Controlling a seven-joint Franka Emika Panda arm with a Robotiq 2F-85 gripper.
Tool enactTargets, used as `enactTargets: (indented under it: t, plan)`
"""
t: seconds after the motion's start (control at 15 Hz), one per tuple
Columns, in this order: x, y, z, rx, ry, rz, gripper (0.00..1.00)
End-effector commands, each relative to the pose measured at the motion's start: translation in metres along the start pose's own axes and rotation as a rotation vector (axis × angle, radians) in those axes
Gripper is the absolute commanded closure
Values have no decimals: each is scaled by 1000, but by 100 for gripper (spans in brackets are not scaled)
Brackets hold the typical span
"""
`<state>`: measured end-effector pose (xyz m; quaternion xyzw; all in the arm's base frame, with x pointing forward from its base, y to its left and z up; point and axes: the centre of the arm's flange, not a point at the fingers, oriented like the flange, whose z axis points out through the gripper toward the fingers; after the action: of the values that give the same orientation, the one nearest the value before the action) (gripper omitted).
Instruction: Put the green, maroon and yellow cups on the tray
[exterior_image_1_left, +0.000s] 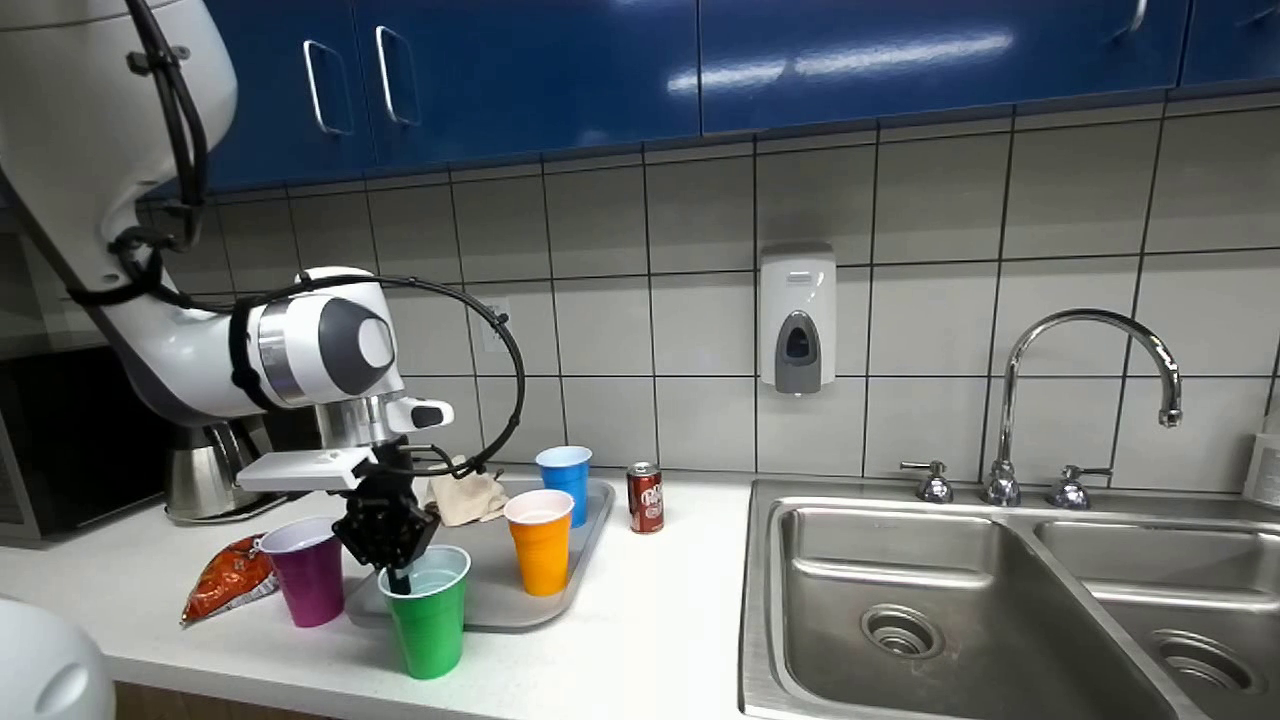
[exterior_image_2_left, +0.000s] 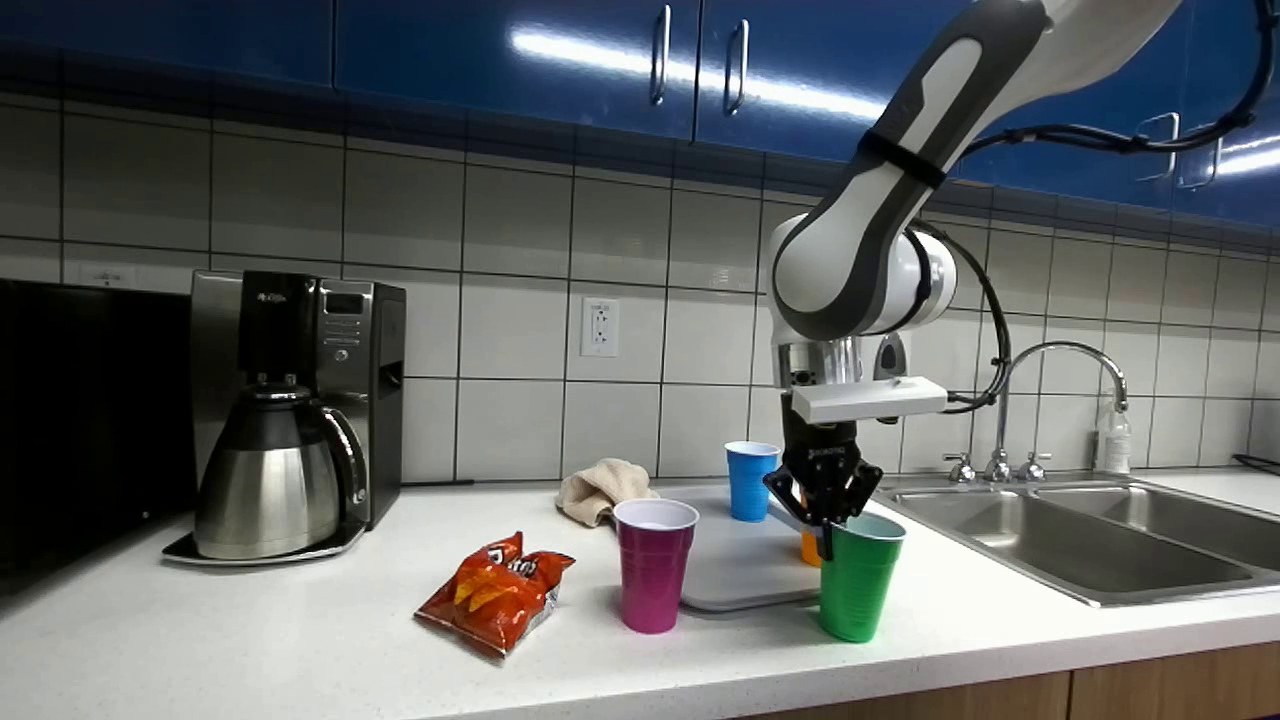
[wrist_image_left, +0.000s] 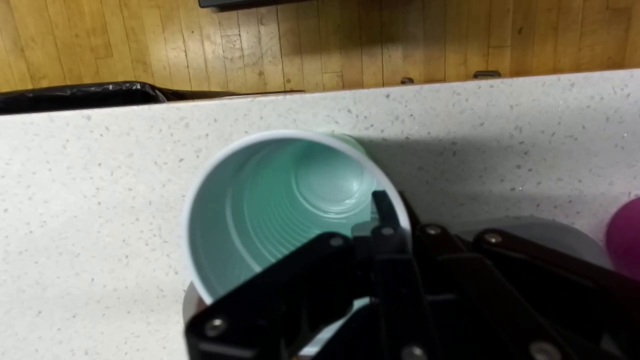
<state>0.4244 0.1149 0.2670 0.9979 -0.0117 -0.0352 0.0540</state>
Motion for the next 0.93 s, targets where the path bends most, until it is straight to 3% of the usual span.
enactTargets:
  t: [0.0,0.87]
  plan:
    - [-4,0,-3,-13,11,-3,99]
    - [14,3,-64,-16,77,-16,99]
